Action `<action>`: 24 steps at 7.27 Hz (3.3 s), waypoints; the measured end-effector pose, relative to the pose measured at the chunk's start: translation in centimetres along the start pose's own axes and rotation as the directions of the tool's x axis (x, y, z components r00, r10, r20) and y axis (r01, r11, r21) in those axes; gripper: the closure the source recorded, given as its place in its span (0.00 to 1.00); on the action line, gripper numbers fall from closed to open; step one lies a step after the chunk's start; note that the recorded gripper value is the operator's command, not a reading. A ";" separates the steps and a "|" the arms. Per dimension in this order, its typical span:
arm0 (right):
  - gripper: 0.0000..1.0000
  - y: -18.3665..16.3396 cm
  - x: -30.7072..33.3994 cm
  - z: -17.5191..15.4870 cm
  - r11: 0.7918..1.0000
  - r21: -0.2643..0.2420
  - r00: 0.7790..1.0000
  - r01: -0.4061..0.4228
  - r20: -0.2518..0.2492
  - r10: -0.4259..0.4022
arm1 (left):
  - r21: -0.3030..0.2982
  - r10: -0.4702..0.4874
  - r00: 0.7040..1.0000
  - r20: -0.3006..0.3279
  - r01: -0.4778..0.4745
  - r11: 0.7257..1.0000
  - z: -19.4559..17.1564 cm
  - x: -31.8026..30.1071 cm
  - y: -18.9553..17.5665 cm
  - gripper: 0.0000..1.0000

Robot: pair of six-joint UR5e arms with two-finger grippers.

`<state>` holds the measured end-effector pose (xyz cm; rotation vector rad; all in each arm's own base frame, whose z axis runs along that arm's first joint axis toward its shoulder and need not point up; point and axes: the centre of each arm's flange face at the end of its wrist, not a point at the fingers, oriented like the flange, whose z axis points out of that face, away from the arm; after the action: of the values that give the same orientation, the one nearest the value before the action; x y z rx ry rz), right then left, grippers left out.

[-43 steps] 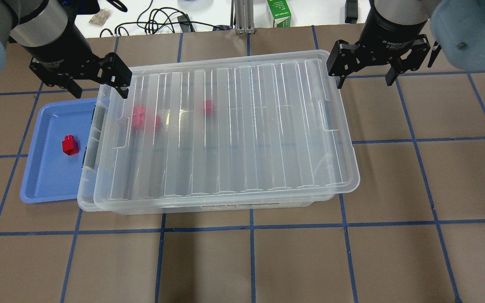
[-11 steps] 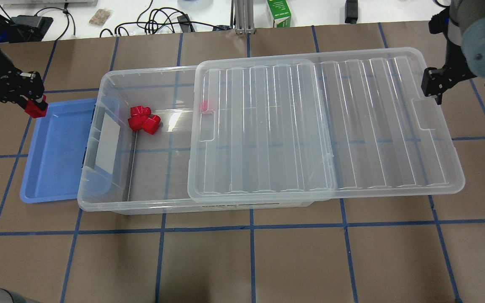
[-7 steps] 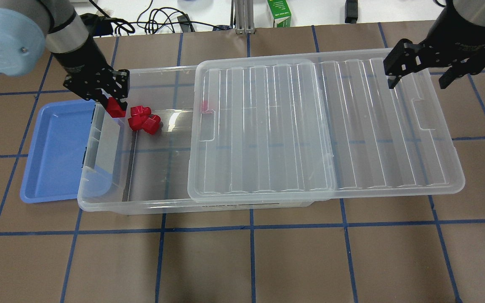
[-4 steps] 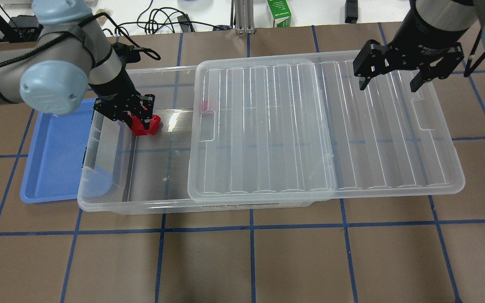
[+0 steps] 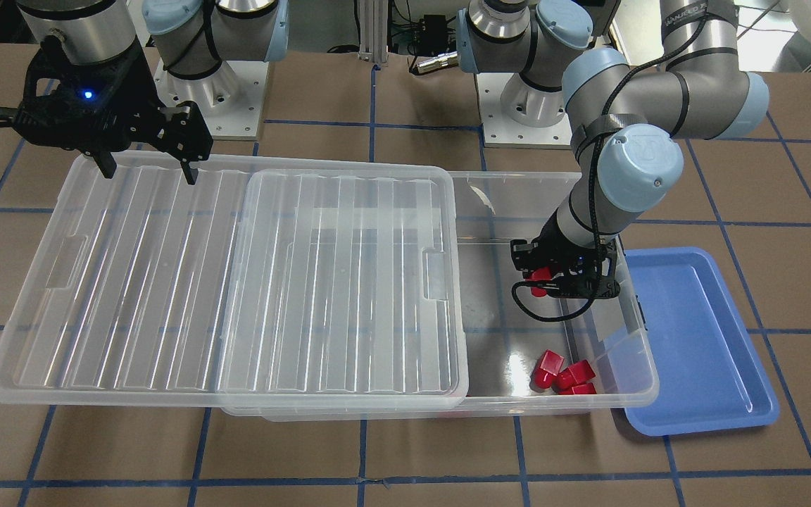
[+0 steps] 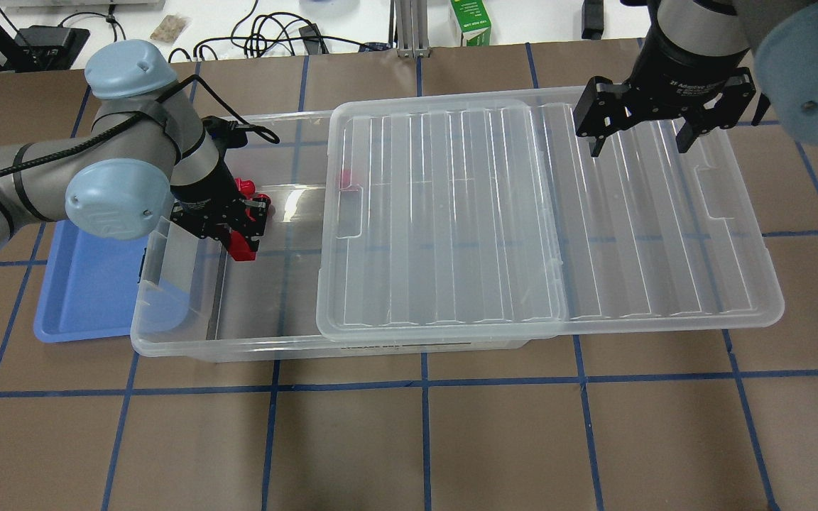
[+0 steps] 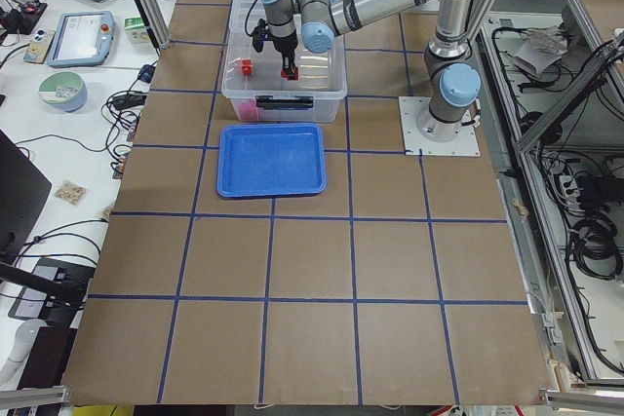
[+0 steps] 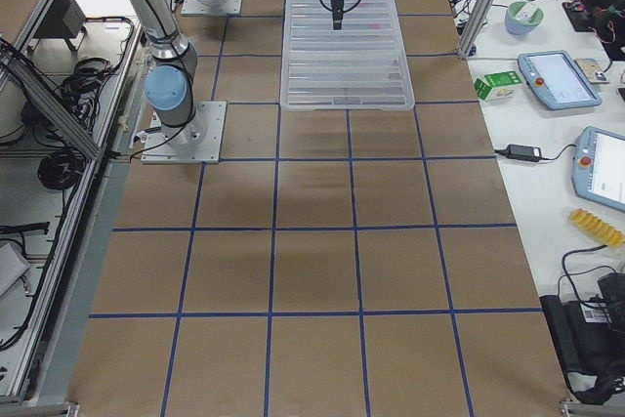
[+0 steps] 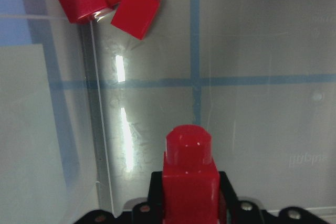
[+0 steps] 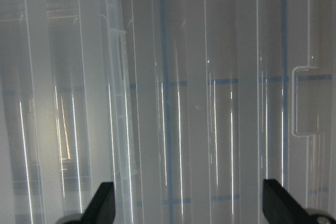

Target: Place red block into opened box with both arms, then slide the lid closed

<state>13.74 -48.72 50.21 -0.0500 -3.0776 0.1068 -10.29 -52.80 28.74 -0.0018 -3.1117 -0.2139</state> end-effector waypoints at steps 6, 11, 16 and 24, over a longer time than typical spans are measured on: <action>0.00 0.1 0.1 0.2 1.000 -0.004 1.000 0.004 -0.006 -0.004 | 0.001 -0.015 1.000 0.002 0.015 1.000 5.9 -1.0 0.9 0.00; 0.00 -0.4 1.3 0.1 1.000 -0.003 1.000 -0.005 -0.011 0.005 | 0.091 -0.007 1.000 0.002 0.007 0.996 -6.9 0.0 0.0 0.00; 0.00 -2.0 14.5 1.5 0.996 -0.044 0.997 -0.074 -0.020 0.074 | 0.161 0.041 0.999 0.020 -0.043 0.986 -20.1 2.7 5.7 0.00; 0.00 2.5 25.1 16.2 0.986 -0.164 0.999 -0.001 -0.034 -0.004 | 0.171 0.044 0.999 0.020 -0.047 0.984 -20.4 2.7 6.8 0.00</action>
<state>-12.26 -46.49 35.46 -0.0567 -3.0445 -0.1465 -12.47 -48.89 49.97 -0.0722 -3.1305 0.0559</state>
